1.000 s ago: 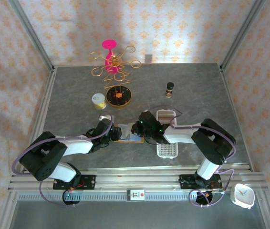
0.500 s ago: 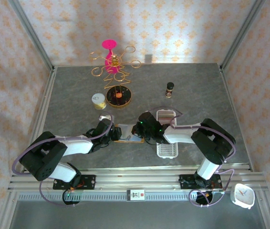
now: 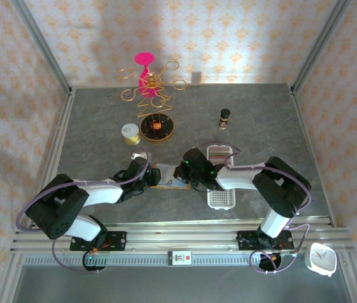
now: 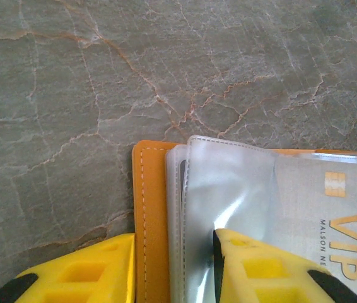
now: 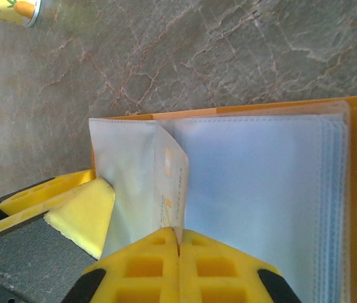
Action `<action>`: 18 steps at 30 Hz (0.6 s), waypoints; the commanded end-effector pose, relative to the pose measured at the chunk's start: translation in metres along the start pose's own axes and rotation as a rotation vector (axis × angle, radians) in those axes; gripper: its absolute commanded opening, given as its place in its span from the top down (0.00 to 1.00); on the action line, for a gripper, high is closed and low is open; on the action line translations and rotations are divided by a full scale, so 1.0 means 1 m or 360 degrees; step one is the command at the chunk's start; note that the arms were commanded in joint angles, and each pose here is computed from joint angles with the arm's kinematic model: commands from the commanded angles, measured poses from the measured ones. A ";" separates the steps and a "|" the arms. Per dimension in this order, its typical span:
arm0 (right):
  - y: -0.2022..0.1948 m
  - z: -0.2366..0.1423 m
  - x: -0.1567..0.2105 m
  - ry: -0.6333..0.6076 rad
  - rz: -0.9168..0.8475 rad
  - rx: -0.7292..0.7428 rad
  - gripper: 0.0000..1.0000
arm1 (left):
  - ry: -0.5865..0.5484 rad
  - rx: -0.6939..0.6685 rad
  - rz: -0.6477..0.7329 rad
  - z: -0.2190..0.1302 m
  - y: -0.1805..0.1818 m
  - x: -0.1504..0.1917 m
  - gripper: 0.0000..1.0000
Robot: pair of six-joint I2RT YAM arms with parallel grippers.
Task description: Put the credit cards into the card holder
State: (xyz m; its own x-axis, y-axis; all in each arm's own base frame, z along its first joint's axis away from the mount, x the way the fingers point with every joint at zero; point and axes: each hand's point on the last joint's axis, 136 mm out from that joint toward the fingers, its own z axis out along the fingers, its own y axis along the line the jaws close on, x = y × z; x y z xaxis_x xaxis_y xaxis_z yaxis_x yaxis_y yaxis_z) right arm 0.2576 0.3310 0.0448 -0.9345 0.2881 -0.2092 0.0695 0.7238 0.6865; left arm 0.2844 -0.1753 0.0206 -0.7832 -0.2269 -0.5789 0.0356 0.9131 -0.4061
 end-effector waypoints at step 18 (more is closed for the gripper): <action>0.001 0.005 0.020 0.0102 -0.0010 0.0024 1.00 | 0.0205 0.0018 0.0022 0.006 0.000 0.033 0.67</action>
State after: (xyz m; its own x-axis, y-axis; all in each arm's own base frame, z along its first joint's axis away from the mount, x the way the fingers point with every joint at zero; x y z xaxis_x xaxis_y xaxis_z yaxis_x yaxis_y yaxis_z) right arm 0.2564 0.3362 0.0477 -0.9342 0.2950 -0.2007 0.0727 0.7080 0.7025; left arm 0.2848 -0.1756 0.0202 -0.7827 -0.2276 -0.5794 0.0357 0.9128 -0.4068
